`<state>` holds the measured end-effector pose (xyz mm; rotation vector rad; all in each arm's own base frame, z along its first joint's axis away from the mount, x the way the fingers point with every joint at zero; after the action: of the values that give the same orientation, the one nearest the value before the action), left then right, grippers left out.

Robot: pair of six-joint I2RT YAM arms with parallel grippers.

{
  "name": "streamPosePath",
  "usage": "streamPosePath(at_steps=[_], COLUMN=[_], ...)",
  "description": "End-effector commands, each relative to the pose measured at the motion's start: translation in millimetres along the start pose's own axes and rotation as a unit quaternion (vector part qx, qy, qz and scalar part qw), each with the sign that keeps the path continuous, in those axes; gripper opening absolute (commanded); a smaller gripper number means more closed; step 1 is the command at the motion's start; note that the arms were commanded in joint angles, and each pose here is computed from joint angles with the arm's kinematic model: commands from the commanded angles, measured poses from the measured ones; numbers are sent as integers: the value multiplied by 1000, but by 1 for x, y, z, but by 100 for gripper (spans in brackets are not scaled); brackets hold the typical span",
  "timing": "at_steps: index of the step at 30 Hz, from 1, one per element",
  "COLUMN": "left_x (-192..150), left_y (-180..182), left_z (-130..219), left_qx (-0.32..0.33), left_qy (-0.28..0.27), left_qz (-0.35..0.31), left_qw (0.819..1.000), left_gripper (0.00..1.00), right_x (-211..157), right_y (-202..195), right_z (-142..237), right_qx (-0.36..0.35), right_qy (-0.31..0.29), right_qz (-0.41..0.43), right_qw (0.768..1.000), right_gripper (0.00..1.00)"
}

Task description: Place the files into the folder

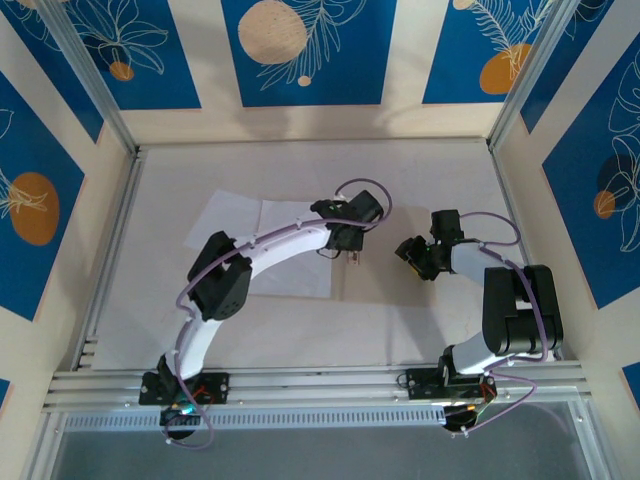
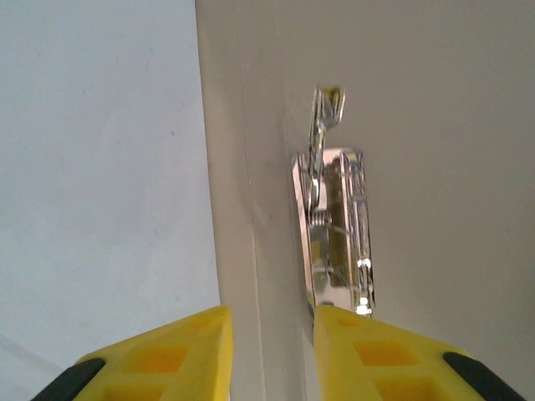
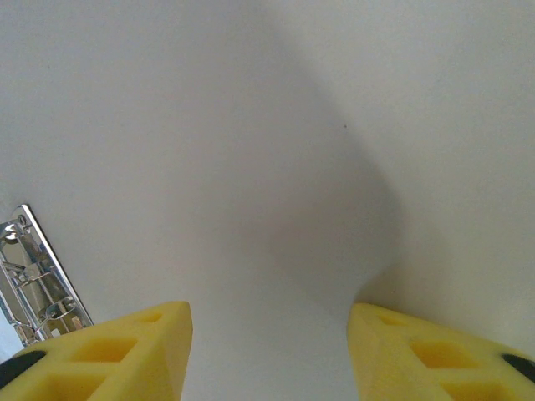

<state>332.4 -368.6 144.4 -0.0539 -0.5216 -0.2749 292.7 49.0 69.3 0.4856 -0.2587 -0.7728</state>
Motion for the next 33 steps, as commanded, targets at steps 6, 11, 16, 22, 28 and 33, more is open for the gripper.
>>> streamPosePath(at_steps=[6, 11, 16, 22, 28, 33], left_x=[29, 36, 37, 36, 45, 52], left_y=[8, 3, -2, 3, 7, 35], left_z=[-21, -33, -46, -58, -27, 19], left_qx=[-26, -41, -43, -37, -58, -57], left_qy=[-25, -27, -20, -7, -12, -26], left_qz=[-17, -29, -36, -29, -20, -6], left_qw=[999, 998, 998, 999, 998, 998], left_gripper=[28, 26, 25, 24, 23, 28], right_x=[-9, -8, -8, -9, -6, -2], right_y=[-6, -6, -6, -6, -5, -6], right_z=[-3, -3, -3, -3, -4, -5], right_qx=[-17, -16, -16, -16, -15, -21], right_qy=[27, 27, 27, 28, 30, 34], right_qz=[-2, -2, -2, -2, -7, -21], right_qw=[999, 1000, 999, 999, 999, 999], right_gripper=[53, 53, 53, 53, 53, 53])
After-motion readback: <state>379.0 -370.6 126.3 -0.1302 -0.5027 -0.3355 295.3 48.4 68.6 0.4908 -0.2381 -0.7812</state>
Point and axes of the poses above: each hand's point on the last joint's axis, 136 mm out from that joint toward the fingers, its own z axis back along the fingers, its own y axis along the line the jaws close on, x = y × z, the point moved 5 cm from there along z, back along the fingers, and after that the axes turned 8 degrees about -z, right-handed, at the moved point
